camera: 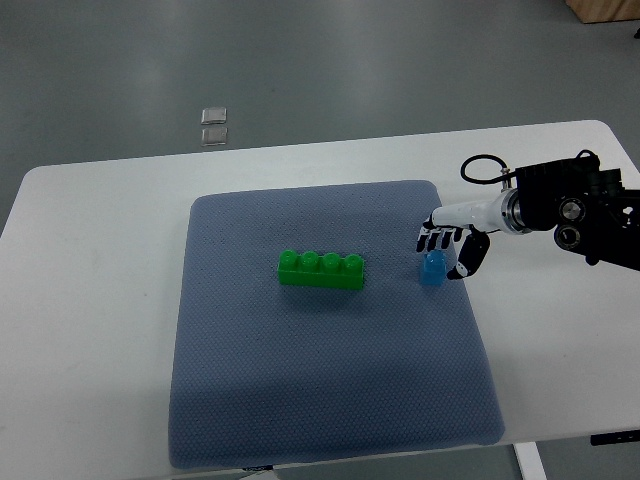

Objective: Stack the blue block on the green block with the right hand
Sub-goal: 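Close the right hand fingers around the blue block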

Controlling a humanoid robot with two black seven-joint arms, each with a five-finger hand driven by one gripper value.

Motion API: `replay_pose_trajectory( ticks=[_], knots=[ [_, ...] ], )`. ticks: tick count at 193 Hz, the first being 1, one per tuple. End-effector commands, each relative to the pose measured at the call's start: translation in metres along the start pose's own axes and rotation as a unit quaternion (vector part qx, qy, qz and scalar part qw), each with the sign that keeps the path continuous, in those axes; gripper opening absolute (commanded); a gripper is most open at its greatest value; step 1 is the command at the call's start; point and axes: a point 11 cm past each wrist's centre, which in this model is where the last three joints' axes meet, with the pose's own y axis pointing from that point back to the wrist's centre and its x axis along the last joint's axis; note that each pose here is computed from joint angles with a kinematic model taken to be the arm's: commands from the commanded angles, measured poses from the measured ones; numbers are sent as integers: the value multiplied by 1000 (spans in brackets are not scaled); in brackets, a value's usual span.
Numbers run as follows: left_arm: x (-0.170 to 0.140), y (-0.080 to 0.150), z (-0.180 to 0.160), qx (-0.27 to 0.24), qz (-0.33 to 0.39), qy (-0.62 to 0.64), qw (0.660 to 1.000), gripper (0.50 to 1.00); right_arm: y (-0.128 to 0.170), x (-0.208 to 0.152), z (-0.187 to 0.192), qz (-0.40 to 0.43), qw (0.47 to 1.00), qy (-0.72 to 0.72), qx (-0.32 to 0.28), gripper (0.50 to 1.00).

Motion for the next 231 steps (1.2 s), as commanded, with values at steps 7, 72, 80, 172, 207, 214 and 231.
replay_pose_trajectory(
  ticks=[7, 72, 80, 172, 207, 214, 231],
  knots=[
    [0, 0, 0, 0, 0, 0, 1000, 1000, -2, 0, 0, 0, 1000, 0, -2, 750],
    [0, 0, 0, 0, 0, 0, 1000, 1000, -4, -1, -1, 0, 1000, 6, -4, 740],
    [0, 0, 0, 0, 0, 0, 1000, 1000, -4, -1, -1, 0, 1000, 8, -5, 740],
    [0, 0, 0, 0, 0, 0, 1000, 1000, -8, -4, -3, -2, 1000, 15, -5, 738],
    [0, 0, 0, 0, 0, 0, 1000, 1000, -9, -5, -1, -2, 1000, 16, -8, 733],
    [0, 0, 0, 0, 0, 0, 1000, 1000, -10, -5, 0, -2, 1000, 18, -10, 731],
    [0, 0, 0, 0, 0, 0, 1000, 1000, -10, -7, 1, -4, 1000, 16, -11, 727]
  ],
)
